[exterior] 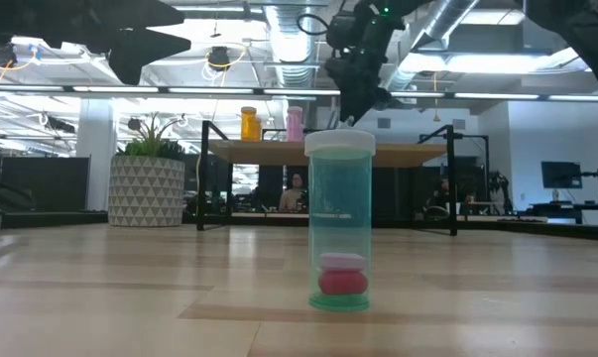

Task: Pick and place medicine bottles onto shelf by color
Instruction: Put the top green pill bottle on the shelf

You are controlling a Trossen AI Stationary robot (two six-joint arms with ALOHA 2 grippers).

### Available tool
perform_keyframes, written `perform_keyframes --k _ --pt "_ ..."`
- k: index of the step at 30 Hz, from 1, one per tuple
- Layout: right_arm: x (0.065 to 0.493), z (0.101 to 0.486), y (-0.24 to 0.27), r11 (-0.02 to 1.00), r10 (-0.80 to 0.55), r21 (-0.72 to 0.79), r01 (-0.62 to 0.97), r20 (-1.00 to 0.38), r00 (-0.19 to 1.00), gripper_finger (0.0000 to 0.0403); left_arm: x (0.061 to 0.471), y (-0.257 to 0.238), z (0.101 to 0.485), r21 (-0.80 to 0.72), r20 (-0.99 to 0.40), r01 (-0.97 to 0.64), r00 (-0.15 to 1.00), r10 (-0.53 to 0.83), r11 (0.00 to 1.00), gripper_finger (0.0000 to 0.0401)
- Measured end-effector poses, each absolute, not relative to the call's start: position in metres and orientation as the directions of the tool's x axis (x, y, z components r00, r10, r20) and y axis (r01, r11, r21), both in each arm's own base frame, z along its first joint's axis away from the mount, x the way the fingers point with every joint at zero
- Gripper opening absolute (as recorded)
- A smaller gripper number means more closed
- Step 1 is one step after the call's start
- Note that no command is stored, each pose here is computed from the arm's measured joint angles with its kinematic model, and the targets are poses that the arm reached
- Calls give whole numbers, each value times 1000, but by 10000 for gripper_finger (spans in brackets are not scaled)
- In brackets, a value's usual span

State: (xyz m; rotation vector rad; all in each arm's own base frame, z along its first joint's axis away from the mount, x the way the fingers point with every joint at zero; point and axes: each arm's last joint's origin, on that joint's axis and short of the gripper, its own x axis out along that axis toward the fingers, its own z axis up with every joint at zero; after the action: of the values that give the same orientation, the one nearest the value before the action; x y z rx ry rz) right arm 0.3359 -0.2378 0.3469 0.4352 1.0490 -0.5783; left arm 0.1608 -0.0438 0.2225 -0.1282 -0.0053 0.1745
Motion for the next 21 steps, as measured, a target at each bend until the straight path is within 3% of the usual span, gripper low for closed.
perform_keyframes --k 11,21 --pt "338 344 -234 785 -213 61 616 -908 362 157 161 -44 222 -124 -6 -175 984 176 977 208" --pt "355 306 -244 795 -165 36 605 -948 274 157 161 -44 222 -124 -6 -173 985 174 977 208"
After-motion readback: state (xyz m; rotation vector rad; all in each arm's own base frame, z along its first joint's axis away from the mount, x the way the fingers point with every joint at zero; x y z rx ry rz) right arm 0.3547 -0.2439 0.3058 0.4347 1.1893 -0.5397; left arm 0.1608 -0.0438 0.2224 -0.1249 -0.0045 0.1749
